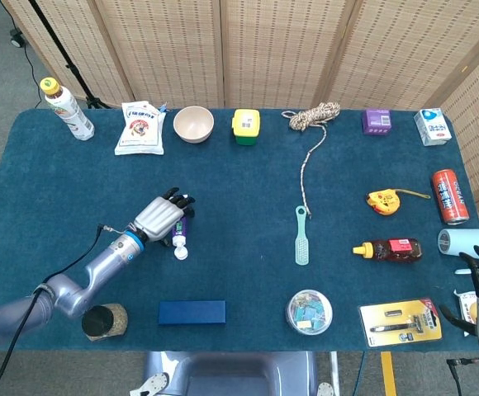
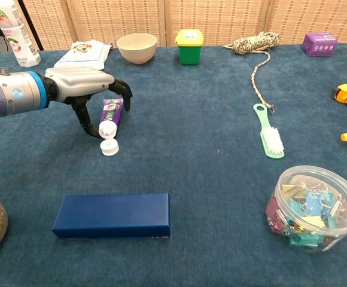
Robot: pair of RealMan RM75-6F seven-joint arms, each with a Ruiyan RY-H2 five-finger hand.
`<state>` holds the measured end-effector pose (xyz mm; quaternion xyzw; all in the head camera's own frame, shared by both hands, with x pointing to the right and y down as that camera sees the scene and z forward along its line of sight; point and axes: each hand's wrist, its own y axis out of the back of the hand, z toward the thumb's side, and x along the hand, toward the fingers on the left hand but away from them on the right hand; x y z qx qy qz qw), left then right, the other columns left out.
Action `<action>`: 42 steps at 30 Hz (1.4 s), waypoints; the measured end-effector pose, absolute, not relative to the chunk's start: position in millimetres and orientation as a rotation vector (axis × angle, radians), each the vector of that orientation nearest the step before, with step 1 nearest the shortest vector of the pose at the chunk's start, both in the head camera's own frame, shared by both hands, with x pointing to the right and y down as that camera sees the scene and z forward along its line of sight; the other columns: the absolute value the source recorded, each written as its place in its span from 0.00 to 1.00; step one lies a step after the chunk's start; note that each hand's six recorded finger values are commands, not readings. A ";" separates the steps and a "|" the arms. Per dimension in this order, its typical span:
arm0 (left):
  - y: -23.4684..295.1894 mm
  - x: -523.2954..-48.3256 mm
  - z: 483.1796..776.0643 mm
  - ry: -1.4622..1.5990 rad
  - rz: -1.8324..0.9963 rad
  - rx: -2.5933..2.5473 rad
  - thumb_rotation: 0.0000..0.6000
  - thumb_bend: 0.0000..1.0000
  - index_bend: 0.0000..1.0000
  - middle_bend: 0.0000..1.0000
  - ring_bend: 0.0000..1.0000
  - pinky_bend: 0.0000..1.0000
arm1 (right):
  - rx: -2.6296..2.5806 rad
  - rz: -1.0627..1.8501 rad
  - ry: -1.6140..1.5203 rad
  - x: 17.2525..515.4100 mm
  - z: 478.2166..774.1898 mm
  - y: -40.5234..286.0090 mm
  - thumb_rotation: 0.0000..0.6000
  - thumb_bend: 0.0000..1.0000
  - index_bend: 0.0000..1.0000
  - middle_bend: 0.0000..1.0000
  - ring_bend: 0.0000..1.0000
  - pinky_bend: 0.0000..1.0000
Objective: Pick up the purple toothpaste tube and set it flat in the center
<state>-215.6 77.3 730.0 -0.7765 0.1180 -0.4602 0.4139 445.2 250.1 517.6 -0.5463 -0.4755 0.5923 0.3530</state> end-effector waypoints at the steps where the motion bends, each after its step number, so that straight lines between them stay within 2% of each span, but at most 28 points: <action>1: 77.9 -217.3 730.8 0.290 -1.163 -1.952 1.00 0.12 0.39 0.28 0.27 0.05 | -1.412 1.532 -1.231 445.2 517.4 250.1 1.00 0.00 0.15 0.10 0.01 0.01; 10: 81.5 -236.8 727.7 0.237 -1.212 -1.941 1.00 0.12 0.39 0.31 0.32 0.06 | -1.417 1.524 -1.239 444.4 518.0 249.6 1.00 0.00 0.15 0.10 0.01 0.01; 17: 88.0 -257.1 714.0 0.198 -1.260 -1.942 1.00 0.12 0.40 0.37 0.38 0.06 | -1.429 1.516 -1.244 444.1 520.8 248.2 1.00 0.00 0.15 0.10 0.01 0.01; 23: 97.6 -278.7 694.6 0.170 -1.311 -1.928 1.00 0.12 0.40 0.37 0.35 0.07 | -1.438 1.511 -1.249 444.3 522.6 248.0 1.00 0.00 0.15 0.10 0.01 0.01; 27: 101.9 -286.7 688.0 0.170 -1.328 -1.897 1.00 0.12 0.32 0.29 0.25 0.06 | -1.443 1.503 -1.252 443.1 523.2 247.5 1.00 0.00 0.15 0.10 0.01 0.01; 29: 103.7 -287.1 686.5 0.171 -1.329 -1.887 1.00 0.12 0.24 0.20 0.17 0.07 | -1.442 1.498 -1.253 442.6 522.4 247.6 1.00 0.00 0.15 0.10 0.01 0.01; 34: 105.8 -283.4 686.6 0.192 -1.321 -1.866 1.00 0.12 0.12 0.05 0.06 0.06 | -1.440 1.498 -1.260 443.3 519.7 249.5 1.00 0.00 0.15 0.10 0.01 0.01; 42: 115.0 -264.7 695.6 0.230 -1.296 -1.886 1.00 0.12 0.11 0.03 0.05 0.07 | -1.440 1.490 -1.262 442.2 516.8 250.2 1.00 0.00 0.15 0.10 0.01 0.01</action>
